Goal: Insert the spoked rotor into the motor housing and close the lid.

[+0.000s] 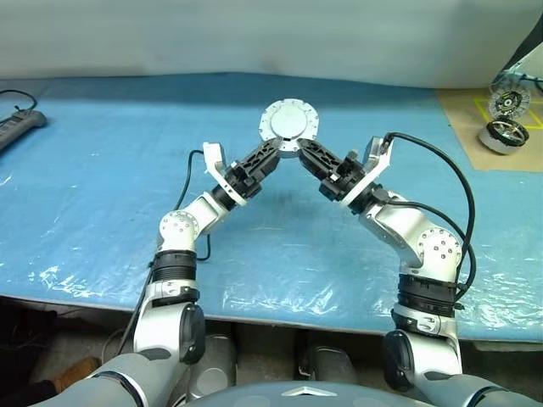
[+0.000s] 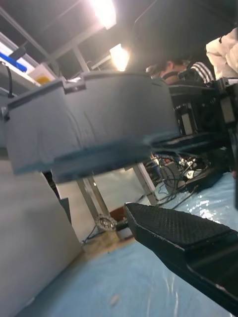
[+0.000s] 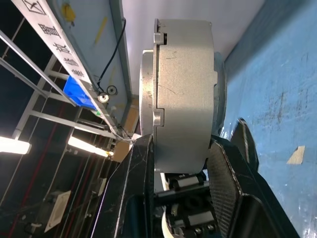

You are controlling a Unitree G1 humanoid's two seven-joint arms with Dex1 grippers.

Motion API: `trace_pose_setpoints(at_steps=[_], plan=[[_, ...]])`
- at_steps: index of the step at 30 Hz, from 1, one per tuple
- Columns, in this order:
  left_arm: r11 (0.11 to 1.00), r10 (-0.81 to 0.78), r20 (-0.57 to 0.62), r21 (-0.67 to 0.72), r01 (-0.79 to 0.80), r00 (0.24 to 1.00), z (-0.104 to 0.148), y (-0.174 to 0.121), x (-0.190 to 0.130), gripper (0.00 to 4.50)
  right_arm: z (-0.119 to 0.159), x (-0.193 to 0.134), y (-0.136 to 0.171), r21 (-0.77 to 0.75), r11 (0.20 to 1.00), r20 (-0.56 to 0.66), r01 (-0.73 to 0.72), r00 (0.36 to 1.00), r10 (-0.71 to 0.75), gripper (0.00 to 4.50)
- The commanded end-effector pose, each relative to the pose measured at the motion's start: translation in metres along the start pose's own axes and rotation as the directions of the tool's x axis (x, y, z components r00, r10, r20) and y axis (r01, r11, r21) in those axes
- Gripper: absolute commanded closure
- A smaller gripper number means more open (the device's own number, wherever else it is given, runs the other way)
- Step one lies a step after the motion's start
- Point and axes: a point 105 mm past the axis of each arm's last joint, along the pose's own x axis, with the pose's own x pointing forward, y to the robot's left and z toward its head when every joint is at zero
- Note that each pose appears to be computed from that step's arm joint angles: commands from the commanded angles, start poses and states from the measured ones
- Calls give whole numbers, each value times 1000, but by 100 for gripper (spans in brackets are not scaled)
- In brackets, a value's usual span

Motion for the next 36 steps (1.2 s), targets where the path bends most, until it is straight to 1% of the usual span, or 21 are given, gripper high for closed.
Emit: trace_pose_setpoints(at_steps=[1, 8, 12, 14, 17, 18, 20, 21, 24, 25, 27, 30, 31, 34, 36], plan=[[993, -113, 3, 28, 113, 994, 5, -25, 14, 1, 4, -1, 32, -41, 992, 7, -121, 993, 122, 323], [997, -73, 53, 6, 73, 996, 1, -17, 25, 1, 1, 0, 32, -32, 993, -8, -115, 993, 115, 323], [1000, 16, 80, 15, -17, 997, -4, -1, 32, 1, 0, -1, 31, -34, 994, -16, -107, 994, 106, 323], [1000, 26, 95, 11, -27, 995, -3, 1, 32, 1, 0, -1, 31, -37, 994, -17, -103, 995, 103, 323], [1000, 8, 94, 9, -9, 996, -5, -2, 32, 54, 0, -2, 31, -40, 994, -17, -99, 995, 98, 323], [1000, 11, 90, 10, -12, 996, -6, -1, 32, 85, 0, -3, 31, -40, 994, -17, -98, 995, 97, 323], [997, 67, 84, 27, -69, 994, -7, 7, 32, 158, 0, -3, 30, -41, 995, -17, -95, 995, 94, 323], [997, 70, 83, 26, -73, 994, -7, 7, 33, 181, 1, -3, 30, -42, 995, -17, -94, 995, 93, 323], [1000, -26, 115, -1, 26, 993, -3, -7, 32, 184, 1, -3, 30, -42, 995, -16, -92, 996, 92, 323], [1000, -14, 109, 6, 14, 994, -3, -6, 34, 184, 1, -3, 30, -42, 995, -16, -90, 996, 90, 323], [996, 80, 91, 20, -82, 993, -6, 6, 37, 184, 0, -2, 29, -47, 996, -21, -81, 997, 80, 323], [1000, -11, 138, -8, 13, 990, 2, -7, 38, 184, 3, 0, 24, -64, 997, 10, -36, 999, 36, 323], [1000, -19, 145, -9, 21, 989, 3, -8, 38, 184, 5, 0, 23, -67, 998, 22, -23, 999, 25, 323], [993, 115, 139, 17, -119, 984, 1, 10, 42, 184, 6, 1, 21, -76, 997, 32, -1, 999, 3, 323], [993, 117, 145, 6, -120, 982, 3, 10, 43, 184, 5, 1, 22, -79, 997, 22, -8, 1000, 10, 260]])
